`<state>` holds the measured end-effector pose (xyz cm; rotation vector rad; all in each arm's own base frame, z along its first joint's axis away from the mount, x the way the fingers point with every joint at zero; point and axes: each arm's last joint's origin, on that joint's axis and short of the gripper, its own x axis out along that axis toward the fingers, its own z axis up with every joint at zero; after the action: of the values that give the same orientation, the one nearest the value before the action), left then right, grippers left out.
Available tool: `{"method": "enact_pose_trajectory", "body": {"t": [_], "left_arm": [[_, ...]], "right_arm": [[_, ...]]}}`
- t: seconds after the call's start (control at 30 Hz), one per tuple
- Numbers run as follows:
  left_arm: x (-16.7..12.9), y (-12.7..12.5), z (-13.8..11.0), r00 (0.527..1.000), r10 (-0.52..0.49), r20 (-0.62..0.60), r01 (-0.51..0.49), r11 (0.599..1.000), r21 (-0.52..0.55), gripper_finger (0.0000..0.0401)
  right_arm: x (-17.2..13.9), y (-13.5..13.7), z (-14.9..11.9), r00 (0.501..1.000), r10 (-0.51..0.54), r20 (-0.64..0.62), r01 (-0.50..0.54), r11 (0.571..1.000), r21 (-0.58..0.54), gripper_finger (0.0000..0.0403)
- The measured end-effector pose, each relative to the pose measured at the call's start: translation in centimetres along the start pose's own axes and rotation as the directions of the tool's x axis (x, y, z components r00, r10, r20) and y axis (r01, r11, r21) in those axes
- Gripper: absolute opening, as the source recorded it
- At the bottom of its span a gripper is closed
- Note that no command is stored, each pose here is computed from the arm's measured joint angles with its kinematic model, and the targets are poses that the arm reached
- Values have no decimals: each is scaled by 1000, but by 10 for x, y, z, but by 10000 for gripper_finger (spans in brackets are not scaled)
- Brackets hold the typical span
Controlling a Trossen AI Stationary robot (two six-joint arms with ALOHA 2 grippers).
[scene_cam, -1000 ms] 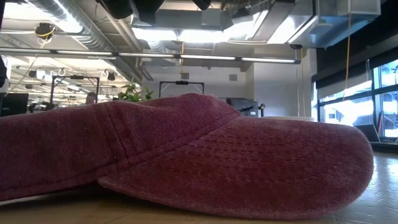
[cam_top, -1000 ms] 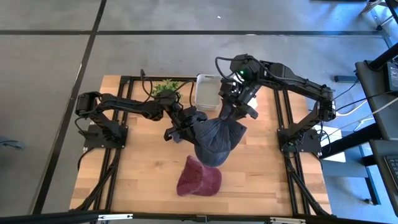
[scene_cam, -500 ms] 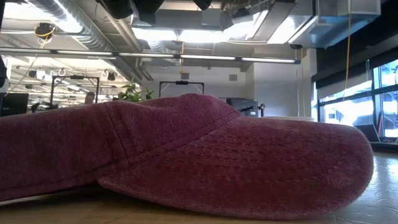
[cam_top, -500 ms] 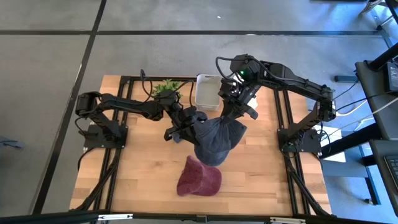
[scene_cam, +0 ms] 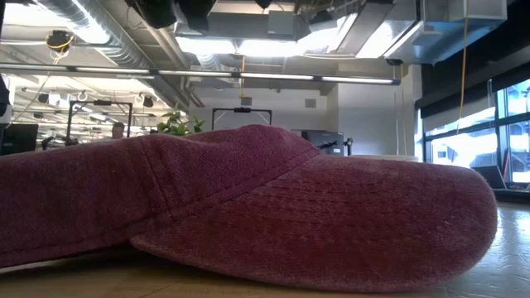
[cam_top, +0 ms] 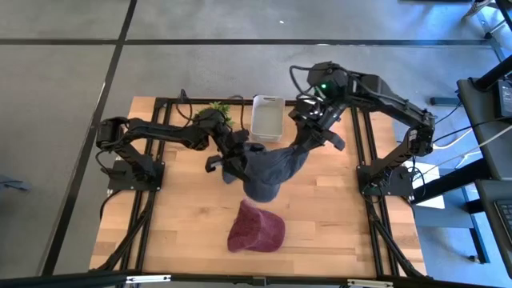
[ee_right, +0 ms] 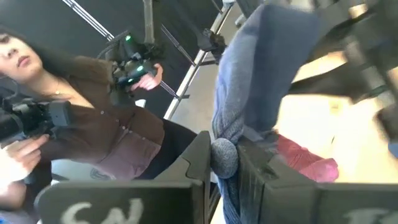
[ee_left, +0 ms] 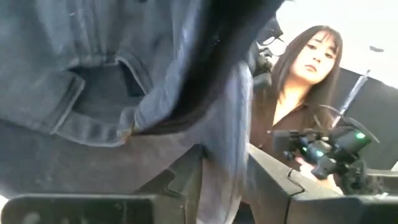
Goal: Pick & Place hat
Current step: Put the right blue cap into the white bin
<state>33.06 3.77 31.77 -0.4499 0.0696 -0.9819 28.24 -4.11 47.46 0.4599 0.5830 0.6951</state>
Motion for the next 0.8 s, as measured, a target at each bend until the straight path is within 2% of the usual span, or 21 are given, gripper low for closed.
{"method": "enact_pose_trajectory", "body": {"t": [0.07, 0.23, 0.3, 0.43, 0.53, 0.7, 0.8], "left_arm": [[-12, 0, 1, 1000, 26, 6, -26, 1000, -4, 112], [-43, 1, 1, 991, 123, 48, -124, 992, 15, 114], [-55, 2, 0, 982, 173, 74, -175, 984, 29, 114], [-78, 7, -6, 961, 257, 101, -261, 965, 27, 114], [-90, 10, -12, 941, 316, 124, -319, 948, 3, 114], [-100, 14, -22, 922, 363, 133, -361, 932, -41, 114], [-100, 14, -24, 920, 369, 132, -366, 930, -48, 114]], "right_arm": [[-6, 7, -1, 999, -43, -17, 43, 999, 5, 46], [-21, 22, -5, 962, -269, -52, 269, 963, -15, 46], [-27, 25, -7, 914, -398, -74, 398, 917, -22, 46], [-35, 24, -12, 783, -611, -116, 612, 790, -37, 46], [-37, 21, -14, 738, -662, -134, 659, 749, -67, 46], [-40, 17, -14, 723, -677, -140, 671, 736, -92, 46], [-45, 13, -15, 653, -744, -141, 740, 667, -92, 46]]}}
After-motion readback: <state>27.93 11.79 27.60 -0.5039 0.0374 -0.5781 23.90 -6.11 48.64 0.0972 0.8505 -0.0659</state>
